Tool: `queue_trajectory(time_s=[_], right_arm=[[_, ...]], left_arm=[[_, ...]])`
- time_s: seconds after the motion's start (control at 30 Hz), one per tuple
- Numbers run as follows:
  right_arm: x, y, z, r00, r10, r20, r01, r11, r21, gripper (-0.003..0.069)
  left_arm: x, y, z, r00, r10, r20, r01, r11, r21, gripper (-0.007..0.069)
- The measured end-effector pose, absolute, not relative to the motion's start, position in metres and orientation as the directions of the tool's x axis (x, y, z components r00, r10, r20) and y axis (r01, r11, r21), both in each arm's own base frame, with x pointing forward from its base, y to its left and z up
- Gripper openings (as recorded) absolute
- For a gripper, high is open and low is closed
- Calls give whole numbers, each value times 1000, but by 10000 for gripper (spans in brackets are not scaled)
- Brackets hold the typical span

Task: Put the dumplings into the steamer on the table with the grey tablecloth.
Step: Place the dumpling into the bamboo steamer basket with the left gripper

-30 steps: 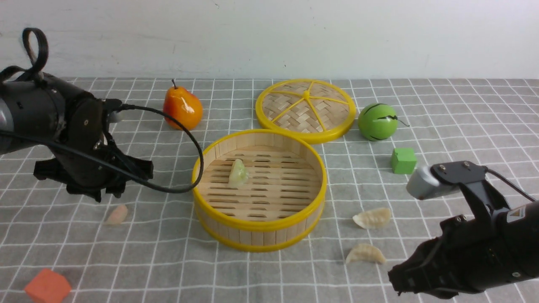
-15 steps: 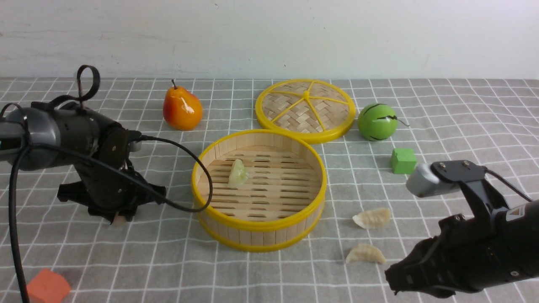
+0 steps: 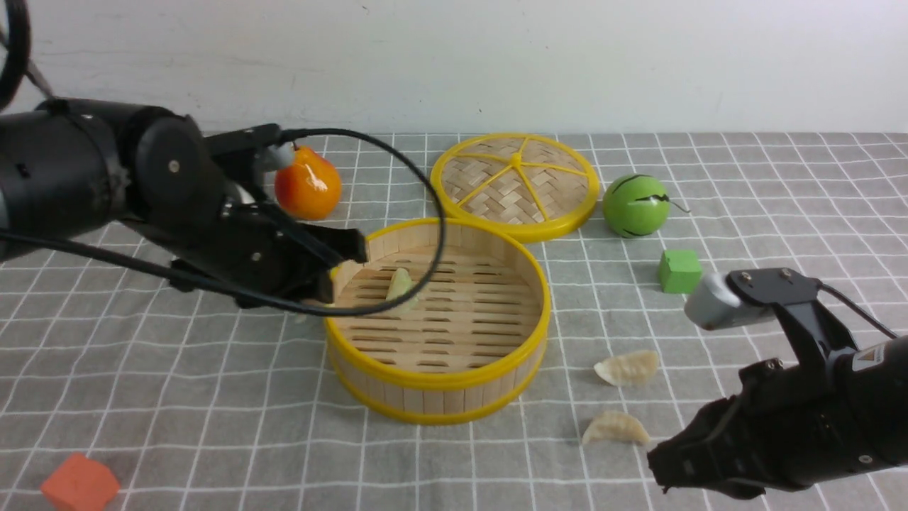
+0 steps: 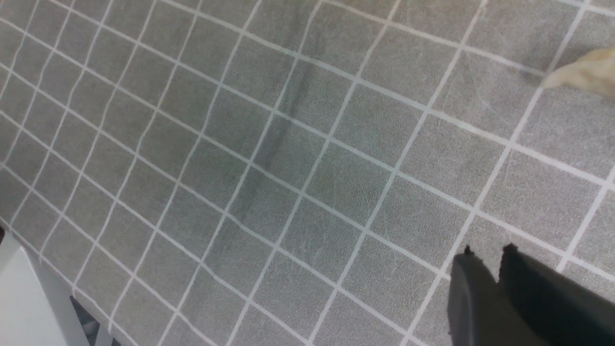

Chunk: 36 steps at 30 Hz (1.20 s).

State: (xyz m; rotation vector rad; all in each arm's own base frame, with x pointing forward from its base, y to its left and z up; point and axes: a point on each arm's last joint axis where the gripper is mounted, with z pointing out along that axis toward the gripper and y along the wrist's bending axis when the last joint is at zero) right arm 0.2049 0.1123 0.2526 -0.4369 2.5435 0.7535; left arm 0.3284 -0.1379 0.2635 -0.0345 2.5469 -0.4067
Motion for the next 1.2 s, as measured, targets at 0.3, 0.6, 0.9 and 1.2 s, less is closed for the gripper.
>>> queue_trajectory(time_s=[0.3, 0.6, 0.9, 1.2], right_arm=[[207, 112, 253, -825, -193, -532, -447, 799, 403, 95], [204, 113, 252, -802, -265, -535, -508, 773, 380, 97], [208, 111, 253, -786, -242, -568, -500, 789, 356, 114], [211, 113, 255, -790, -195, -581, -475, 794, 379, 137]], left_arm=[[363, -186, 217, -879, 102, -466, 192, 969, -152, 174], [378, -192, 192, -910, 136, -392, 191, 976, -107, 192], [385, -197, 203, -919, 126, -374, 181, 977, -116, 373], [391, -200, 227, -914, 106, -390, 170, 976, -133, 391]])
